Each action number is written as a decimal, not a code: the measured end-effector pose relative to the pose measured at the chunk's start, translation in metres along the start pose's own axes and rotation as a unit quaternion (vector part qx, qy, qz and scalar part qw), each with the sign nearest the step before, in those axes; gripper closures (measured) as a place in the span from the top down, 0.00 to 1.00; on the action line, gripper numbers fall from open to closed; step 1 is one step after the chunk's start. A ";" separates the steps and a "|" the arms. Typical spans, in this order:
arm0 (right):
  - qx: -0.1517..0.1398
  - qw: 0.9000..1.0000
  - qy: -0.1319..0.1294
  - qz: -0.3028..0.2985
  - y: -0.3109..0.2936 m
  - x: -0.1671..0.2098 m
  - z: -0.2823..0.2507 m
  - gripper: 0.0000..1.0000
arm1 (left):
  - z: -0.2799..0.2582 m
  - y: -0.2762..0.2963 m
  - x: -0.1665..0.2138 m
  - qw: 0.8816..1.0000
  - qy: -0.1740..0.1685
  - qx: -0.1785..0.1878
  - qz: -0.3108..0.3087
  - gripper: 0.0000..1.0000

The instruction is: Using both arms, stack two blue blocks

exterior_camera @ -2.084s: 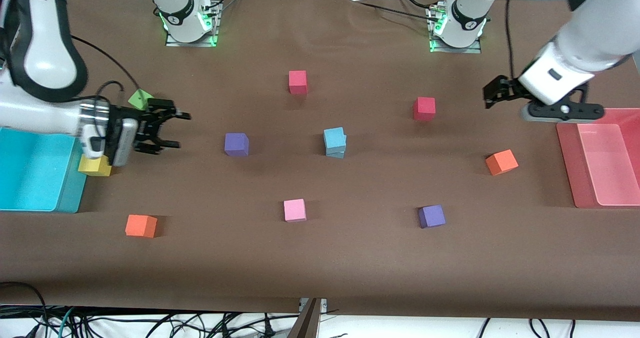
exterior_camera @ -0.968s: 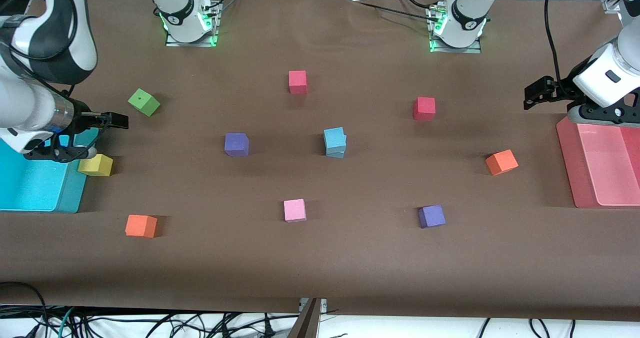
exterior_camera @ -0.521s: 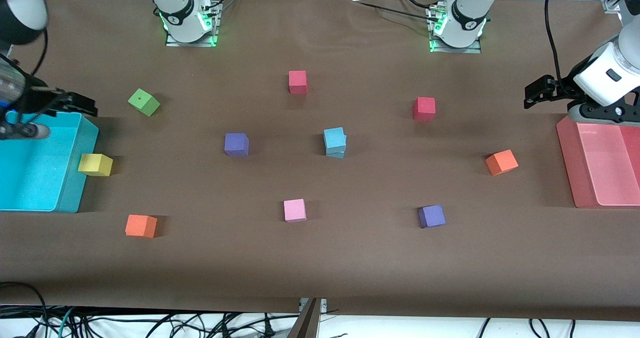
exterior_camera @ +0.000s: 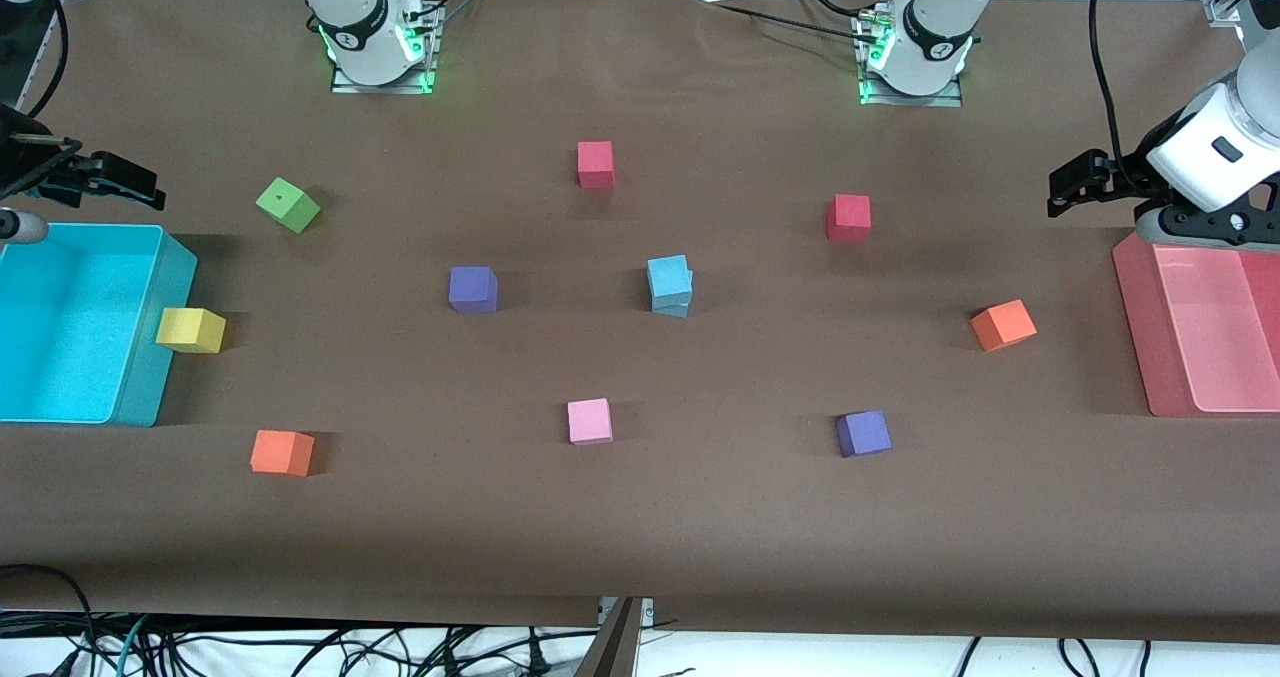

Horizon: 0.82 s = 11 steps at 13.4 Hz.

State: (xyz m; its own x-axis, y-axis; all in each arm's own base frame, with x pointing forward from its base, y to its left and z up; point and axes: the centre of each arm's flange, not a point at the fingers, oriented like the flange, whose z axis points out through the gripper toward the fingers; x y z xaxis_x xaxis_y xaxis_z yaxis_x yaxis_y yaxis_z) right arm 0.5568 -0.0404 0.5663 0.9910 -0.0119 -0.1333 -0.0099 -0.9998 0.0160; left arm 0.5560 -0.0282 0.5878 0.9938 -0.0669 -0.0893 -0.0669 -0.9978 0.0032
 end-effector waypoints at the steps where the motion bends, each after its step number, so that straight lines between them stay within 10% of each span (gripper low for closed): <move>1: 0.000 1.000 -0.001 0.000 -0.001 0.000 0.001 1.00 | 0.000 0.000 0.000 1.000 0.000 0.000 0.000 1.00; 11: -0.002 1.000 0.005 -0.010 -0.015 0.002 -0.002 1.00 | 0.001 0.003 -0.001 1.000 -0.005 -0.020 -0.001 1.00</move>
State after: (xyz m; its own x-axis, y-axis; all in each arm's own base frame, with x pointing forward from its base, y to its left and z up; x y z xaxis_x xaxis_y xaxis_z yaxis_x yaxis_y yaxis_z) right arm 0.5589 -0.0258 0.5680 0.9922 0.0077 -0.1247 0.0099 -0.9998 0.0169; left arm 0.5546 -0.0306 0.5871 0.9929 -0.0647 -0.0994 -0.0607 -0.9972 0.0428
